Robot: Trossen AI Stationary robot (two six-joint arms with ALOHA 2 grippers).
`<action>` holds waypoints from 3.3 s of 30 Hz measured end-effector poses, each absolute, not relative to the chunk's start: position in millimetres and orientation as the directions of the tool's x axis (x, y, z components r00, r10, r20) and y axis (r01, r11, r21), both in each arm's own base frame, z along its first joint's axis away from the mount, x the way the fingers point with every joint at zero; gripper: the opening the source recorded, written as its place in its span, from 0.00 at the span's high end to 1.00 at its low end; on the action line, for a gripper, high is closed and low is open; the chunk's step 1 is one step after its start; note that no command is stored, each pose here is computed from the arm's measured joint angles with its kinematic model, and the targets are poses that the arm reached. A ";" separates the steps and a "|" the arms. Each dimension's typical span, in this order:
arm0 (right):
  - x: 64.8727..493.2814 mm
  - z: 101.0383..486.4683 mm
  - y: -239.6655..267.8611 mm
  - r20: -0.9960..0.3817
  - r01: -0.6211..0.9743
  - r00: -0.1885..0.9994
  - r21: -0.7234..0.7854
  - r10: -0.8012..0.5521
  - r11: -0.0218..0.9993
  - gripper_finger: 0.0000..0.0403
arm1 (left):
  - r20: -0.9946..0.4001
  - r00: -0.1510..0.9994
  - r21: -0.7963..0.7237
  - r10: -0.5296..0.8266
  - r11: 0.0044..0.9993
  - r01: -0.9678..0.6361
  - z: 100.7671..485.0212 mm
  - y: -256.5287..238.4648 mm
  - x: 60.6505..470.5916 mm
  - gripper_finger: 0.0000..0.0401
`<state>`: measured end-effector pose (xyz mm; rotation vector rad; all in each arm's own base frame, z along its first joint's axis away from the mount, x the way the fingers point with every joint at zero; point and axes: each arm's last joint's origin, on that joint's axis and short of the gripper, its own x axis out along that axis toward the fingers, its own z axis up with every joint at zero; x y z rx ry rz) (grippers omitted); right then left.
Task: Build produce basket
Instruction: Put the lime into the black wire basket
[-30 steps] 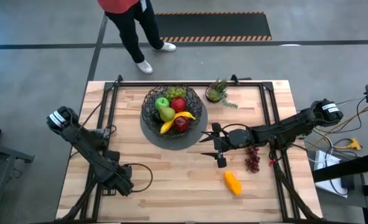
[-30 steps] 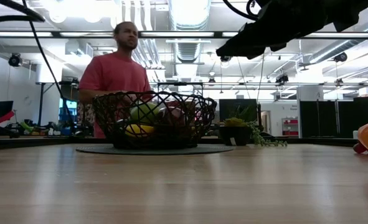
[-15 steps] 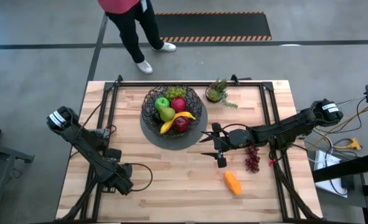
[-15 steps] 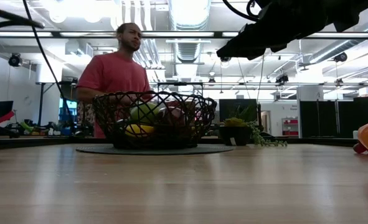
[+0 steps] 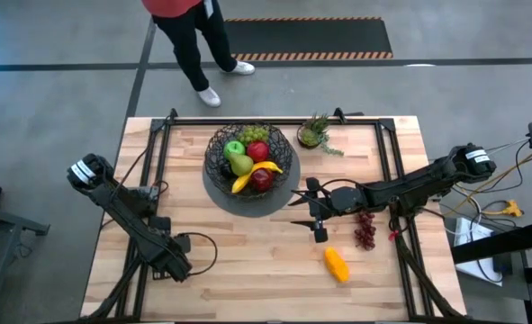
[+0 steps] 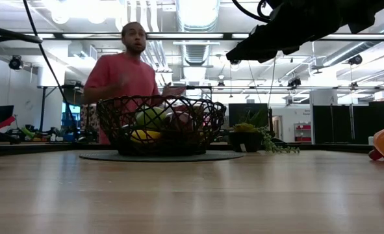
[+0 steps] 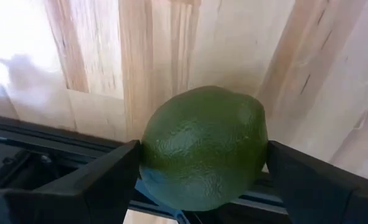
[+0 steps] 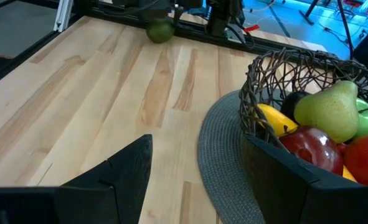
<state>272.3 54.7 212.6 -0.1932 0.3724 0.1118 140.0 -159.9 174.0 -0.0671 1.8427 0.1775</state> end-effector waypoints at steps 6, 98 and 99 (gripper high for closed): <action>272.2 212.5 54.8 -0.372 -0.140 0.925 -0.155 0.073 0.978 0.42 | -0.963 -0.265 0.081 0.049 0.991 -0.110 173.5 -159.8 140.3 0.22; 352.9 215.4 65.1 -0.006 -0.013 1.000 -0.507 0.011 0.862 0.33 | -0.141 0.959 0.321 0.245 0.928 -0.190 252.5 -96.6 256.0 0.23; 352.9 215.4 65.1 -0.006 -0.013 1.000 -0.507 0.011 0.862 0.33 | -0.141 0.959 0.320 0.244 0.928 -0.189 252.6 -96.6 256.0 0.23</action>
